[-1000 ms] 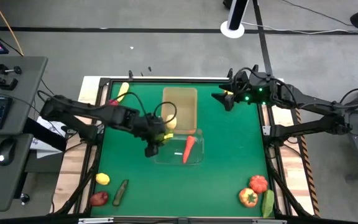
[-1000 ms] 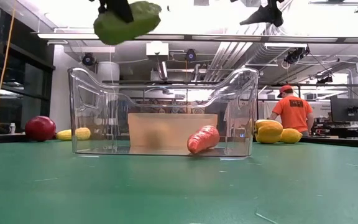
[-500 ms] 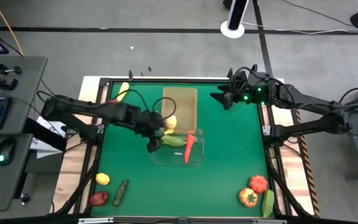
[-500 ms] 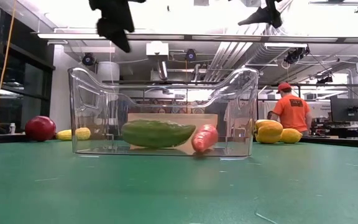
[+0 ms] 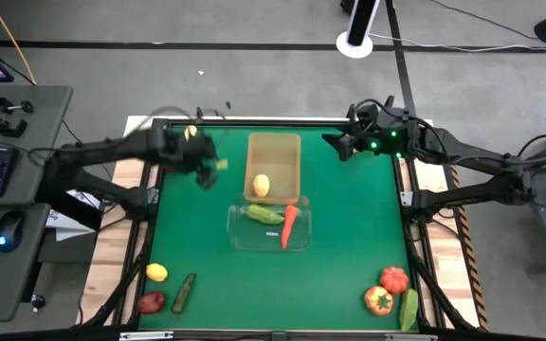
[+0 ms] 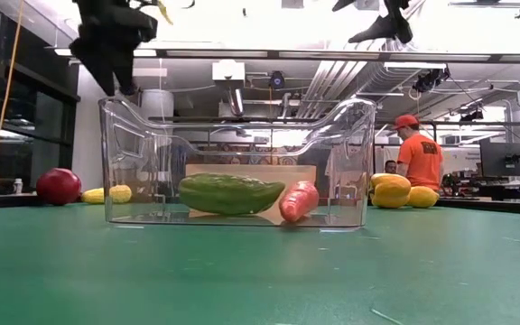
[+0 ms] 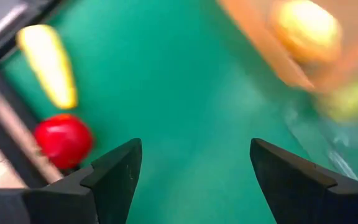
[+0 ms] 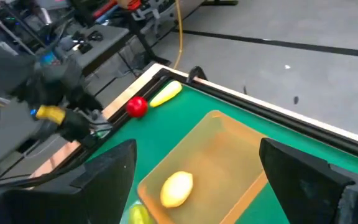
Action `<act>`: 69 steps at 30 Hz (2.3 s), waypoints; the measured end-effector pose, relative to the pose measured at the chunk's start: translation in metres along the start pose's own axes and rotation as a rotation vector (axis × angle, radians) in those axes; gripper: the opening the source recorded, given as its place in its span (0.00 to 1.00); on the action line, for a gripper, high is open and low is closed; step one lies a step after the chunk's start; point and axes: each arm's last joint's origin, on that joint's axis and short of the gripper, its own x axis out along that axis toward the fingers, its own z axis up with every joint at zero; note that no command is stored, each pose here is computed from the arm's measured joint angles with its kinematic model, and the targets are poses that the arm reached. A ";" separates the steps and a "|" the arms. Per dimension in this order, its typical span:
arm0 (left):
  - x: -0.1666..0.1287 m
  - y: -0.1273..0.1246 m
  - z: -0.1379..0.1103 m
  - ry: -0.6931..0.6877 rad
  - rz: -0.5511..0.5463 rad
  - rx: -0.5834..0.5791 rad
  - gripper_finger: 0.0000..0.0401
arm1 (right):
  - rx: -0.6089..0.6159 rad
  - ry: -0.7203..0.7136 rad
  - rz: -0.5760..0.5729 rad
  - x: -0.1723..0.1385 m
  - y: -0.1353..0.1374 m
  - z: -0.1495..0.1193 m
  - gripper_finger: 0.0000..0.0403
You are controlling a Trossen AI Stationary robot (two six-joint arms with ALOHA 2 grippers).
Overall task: Sort produce into baskets
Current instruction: Put the yellow corn into the transparent bin
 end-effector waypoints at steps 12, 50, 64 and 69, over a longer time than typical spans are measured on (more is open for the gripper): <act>0.114 0.105 0.082 0.283 0.181 -0.307 0.71 | -0.092 0.010 -0.091 0.017 -0.017 0.005 0.82; 0.240 0.164 0.121 0.700 0.291 -0.341 0.58 | -0.193 0.182 -0.131 0.068 -0.030 -0.010 0.82; 0.186 0.148 0.139 0.512 0.234 -0.322 0.29 | -0.165 0.171 -0.118 0.064 -0.029 -0.008 0.82; 0.108 0.124 0.147 0.218 0.148 -0.295 0.31 | -0.173 0.075 -0.072 0.044 -0.024 0.004 0.82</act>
